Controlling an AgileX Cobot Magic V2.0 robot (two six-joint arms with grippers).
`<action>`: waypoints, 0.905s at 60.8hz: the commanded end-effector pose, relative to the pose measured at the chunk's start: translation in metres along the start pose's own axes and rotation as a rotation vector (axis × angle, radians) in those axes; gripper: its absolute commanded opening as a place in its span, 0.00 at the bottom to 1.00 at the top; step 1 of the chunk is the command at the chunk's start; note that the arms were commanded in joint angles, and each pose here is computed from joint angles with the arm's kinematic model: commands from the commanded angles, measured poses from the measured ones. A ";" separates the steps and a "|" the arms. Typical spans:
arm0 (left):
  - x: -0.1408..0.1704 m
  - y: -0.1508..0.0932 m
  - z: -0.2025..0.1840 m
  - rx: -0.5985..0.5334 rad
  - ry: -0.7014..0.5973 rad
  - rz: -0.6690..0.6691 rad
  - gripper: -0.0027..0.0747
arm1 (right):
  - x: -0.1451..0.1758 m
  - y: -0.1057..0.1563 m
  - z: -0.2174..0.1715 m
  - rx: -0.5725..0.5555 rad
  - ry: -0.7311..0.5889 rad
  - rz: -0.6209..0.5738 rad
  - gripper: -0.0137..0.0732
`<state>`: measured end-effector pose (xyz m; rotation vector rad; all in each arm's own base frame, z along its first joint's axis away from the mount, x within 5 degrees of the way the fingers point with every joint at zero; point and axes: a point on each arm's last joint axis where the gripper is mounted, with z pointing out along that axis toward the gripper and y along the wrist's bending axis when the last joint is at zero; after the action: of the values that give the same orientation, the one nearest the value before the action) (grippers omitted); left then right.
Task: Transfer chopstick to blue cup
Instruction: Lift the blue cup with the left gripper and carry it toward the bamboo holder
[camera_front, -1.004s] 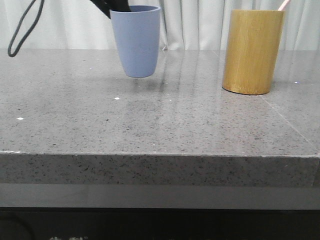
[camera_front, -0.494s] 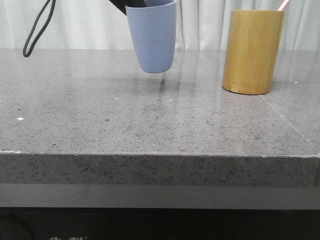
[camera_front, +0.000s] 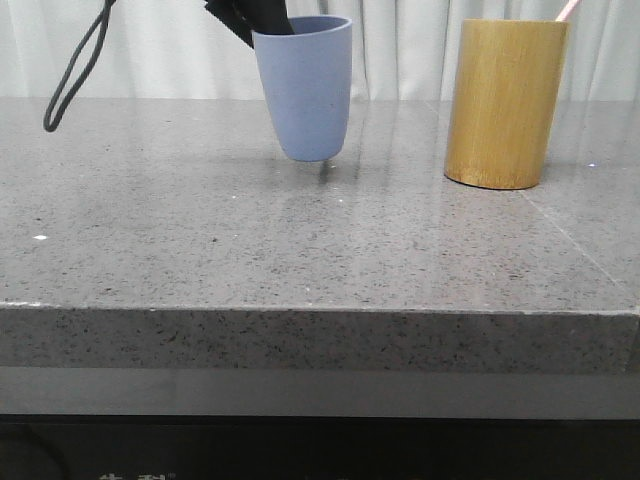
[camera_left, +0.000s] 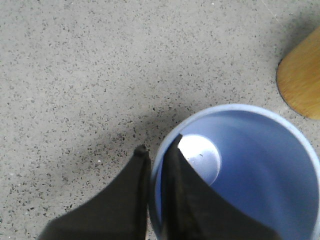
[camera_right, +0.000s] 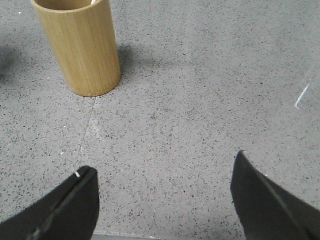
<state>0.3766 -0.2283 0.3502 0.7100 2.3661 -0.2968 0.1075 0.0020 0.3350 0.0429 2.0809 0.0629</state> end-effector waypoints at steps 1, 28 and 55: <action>-0.016 -0.006 -0.035 0.012 -0.145 0.002 0.01 | -0.015 0.000 -0.004 0.000 -0.086 -0.005 0.80; -0.009 -0.005 -0.018 0.009 -0.059 0.005 0.01 | -0.014 0.000 -0.004 0.000 -0.085 -0.005 0.80; -0.010 -0.005 -0.018 0.009 -0.065 0.005 0.29 | -0.014 0.000 -0.004 0.000 -0.084 -0.005 0.80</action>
<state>0.3801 -0.2301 0.3345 0.7315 2.4311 -0.2772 0.1072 0.0020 0.3346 0.0428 2.0868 0.0631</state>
